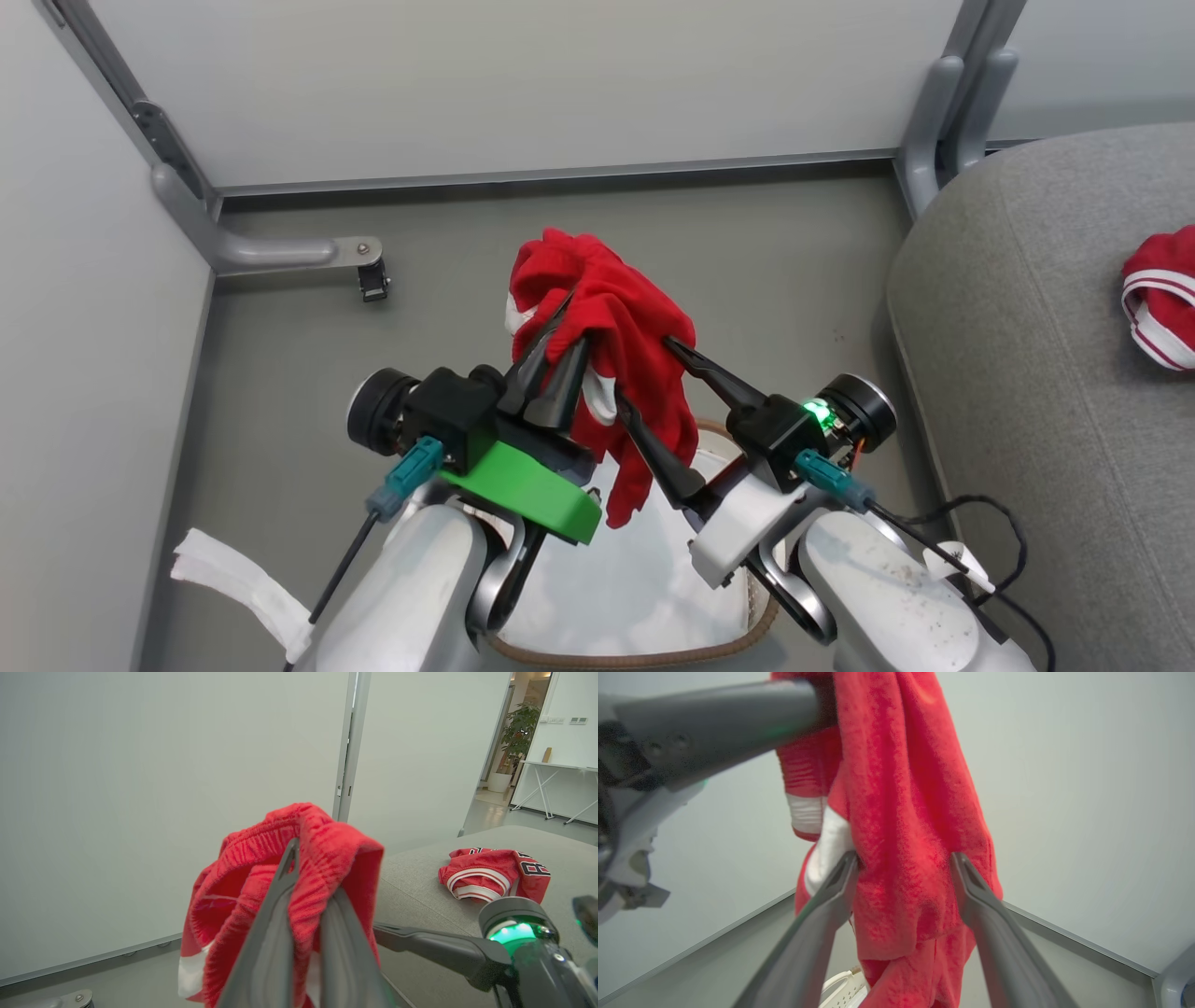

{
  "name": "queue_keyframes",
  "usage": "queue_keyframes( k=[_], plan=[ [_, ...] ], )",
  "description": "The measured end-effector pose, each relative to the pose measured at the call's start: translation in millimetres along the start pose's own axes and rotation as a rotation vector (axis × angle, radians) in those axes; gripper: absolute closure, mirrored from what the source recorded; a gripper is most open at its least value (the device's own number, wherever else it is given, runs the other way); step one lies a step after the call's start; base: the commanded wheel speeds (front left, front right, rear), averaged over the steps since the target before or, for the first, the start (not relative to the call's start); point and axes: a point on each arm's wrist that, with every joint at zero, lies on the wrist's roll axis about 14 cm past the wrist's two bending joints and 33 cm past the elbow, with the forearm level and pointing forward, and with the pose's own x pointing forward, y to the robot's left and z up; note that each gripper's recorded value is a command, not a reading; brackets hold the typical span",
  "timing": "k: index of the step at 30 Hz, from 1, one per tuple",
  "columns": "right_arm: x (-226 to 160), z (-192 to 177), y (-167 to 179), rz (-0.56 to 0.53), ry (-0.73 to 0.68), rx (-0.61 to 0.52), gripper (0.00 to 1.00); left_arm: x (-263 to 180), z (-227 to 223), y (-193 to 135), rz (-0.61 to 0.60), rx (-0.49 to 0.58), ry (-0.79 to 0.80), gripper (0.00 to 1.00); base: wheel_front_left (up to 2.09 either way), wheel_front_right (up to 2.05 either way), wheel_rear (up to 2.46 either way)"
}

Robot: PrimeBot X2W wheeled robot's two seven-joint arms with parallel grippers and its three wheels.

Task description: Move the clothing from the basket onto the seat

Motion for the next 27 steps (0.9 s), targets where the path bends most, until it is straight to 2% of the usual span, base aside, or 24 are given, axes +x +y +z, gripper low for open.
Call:
queue_keyframes(
  k=[12, 14, 15, 25, 26, 27],
  plan=[
    [19.4, -21.2, 5.4, 0.052, 0.063, -0.011, 0.00, -7.0, -4.2, 1.6, 0.011, -0.006, 0.020, 1.00, 0.00, 0.00, 0.00],
    [22.3, -23.7, 7.0, 0.061, 0.071, -0.006, 0.72, -7.7, -4.3, 1.3, 0.009, -0.005, 0.021, 1.00, 0.00, 0.00, 0.00],
    [23.8, -24.8, 7.1, 0.062, 0.074, -0.001, 1.00, -8.2, -4.5, 1.9, 0.011, -0.005, 0.023, 1.00, 0.00, 0.00, 0.00],
    [24.2, -21.0, -12.4, 0.001, 0.060, 0.035, 1.00, -7.9, -14.9, 3.3, 0.017, -0.007, 0.052, 1.00, 0.00, 0.00, 0.00],
    [22.9, -18.5, -16.5, -0.013, 0.053, 0.035, 1.00, -6.9, -15.9, 2.1, 0.010, 0.004, 0.055, 0.95, 0.00, 0.00, 0.00],
    [21.0, -16.1, -21.2, -0.029, 0.045, 0.036, 1.00, -5.7, -16.6, 0.6, 0.004, 0.006, 0.056, 0.62, 0.00, 0.00, 0.00]
  ],
)
